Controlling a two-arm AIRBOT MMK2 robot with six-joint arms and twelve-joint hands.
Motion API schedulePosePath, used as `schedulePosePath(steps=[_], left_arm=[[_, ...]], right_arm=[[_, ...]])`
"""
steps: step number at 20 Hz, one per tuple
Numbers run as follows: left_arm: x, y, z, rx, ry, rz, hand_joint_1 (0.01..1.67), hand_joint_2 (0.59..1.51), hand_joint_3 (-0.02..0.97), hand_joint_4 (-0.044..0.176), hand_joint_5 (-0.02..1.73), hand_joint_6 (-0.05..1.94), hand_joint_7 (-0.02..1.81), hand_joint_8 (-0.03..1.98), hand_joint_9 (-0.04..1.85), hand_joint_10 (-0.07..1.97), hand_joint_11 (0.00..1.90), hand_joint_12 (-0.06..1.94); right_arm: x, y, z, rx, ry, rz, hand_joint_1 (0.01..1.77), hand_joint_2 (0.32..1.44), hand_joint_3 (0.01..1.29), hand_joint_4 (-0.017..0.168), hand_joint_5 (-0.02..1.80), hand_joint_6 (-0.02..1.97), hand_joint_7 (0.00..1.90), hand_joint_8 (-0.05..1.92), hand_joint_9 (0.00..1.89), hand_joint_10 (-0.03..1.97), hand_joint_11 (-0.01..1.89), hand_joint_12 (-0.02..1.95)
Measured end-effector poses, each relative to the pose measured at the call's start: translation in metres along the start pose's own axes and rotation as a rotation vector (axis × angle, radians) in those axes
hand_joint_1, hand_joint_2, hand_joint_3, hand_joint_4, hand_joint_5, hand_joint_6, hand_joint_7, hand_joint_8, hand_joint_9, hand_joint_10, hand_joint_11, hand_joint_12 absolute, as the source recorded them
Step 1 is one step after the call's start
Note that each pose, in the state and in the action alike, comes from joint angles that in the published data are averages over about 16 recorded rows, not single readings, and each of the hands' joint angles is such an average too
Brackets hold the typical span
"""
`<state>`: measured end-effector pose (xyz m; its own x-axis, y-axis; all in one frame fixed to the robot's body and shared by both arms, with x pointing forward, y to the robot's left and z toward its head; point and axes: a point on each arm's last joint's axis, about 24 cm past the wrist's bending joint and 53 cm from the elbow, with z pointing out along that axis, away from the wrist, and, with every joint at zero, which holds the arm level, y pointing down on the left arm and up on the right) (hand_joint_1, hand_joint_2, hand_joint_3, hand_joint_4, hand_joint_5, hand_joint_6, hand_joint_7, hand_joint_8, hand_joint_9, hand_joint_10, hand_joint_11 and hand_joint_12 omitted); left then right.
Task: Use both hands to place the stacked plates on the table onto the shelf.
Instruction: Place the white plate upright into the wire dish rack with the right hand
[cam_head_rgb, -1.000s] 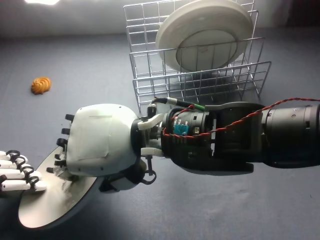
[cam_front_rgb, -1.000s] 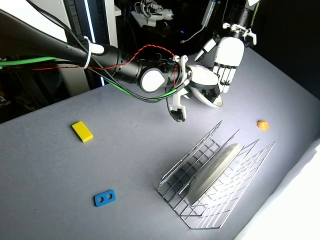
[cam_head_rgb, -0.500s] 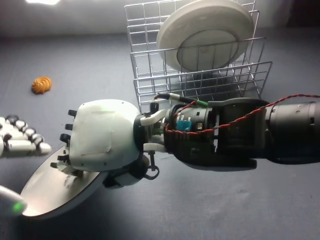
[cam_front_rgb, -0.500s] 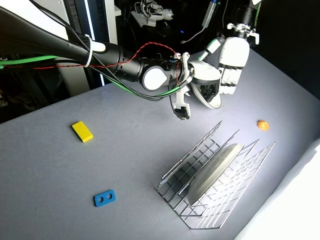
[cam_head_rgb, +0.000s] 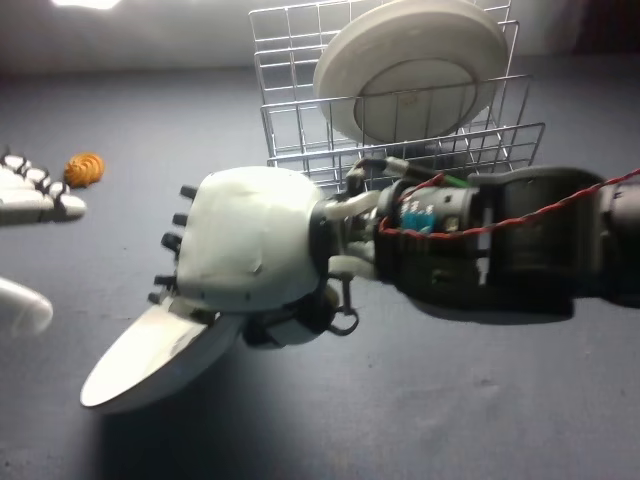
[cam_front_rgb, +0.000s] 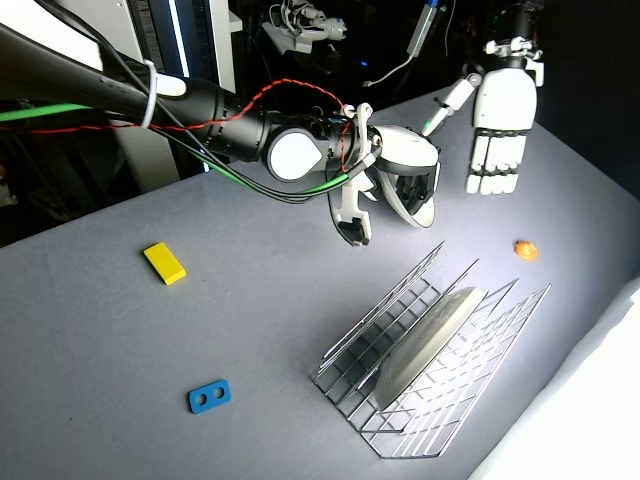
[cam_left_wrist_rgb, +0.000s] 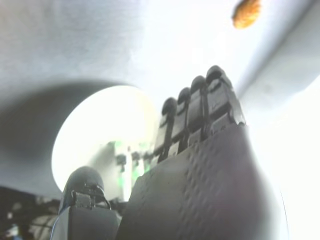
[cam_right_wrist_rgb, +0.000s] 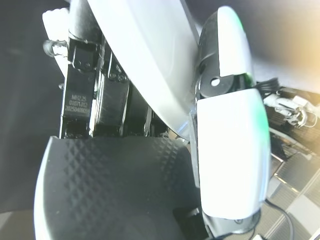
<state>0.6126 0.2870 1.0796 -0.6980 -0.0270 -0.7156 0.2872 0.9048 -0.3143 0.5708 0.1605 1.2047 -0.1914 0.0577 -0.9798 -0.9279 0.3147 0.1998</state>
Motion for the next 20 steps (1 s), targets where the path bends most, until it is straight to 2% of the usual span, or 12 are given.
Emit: schedulePosePath(steps=[6,10,14,20], left_arm=[[-0.025,0.006,0.0,-0.006,-0.065,-0.01,0.02,1.075,0.02,0.002,0.04,0.02,0.02,0.0,0.01,0.01,0.01,0.0],[-0.033,0.004,0.001,0.014,-0.08,0.006,0.02,1.072,0.02,0.002,0.04,0.02,0.02,0.0,0.02,0.01,0.02,0.0],[-0.034,-0.001,0.0,0.051,-0.072,0.047,0.02,1.071,0.02,0.002,0.04,0.02,0.02,0.0,0.02,0.01,0.02,-0.01],[-0.025,-0.009,-0.004,0.124,-0.026,0.151,0.02,1.077,0.02,0.002,0.04,0.02,0.02,0.0,0.02,0.01,0.02,0.0]], right_arm=[[-0.032,0.0,-0.026,0.016,-0.023,0.012,1.17,1.0,0.01,-0.007,0.93,0.75,1.13,0.85,1.42,0.11,1.05,0.87],[-0.056,0.0,-0.043,0.016,-0.045,0.034,1.19,1.0,0.01,-0.004,0.96,0.79,1.13,0.87,1.42,0.11,1.05,0.88],[-0.077,-0.001,-0.057,0.009,-0.065,0.076,1.2,1.0,0.01,-0.003,0.97,0.82,1.13,0.89,1.41,0.11,1.04,0.9],[-0.104,-0.006,-0.07,-0.002,-0.086,0.158,1.2,1.0,0.01,-0.004,0.97,0.84,1.13,0.86,1.39,0.11,1.04,0.91]])
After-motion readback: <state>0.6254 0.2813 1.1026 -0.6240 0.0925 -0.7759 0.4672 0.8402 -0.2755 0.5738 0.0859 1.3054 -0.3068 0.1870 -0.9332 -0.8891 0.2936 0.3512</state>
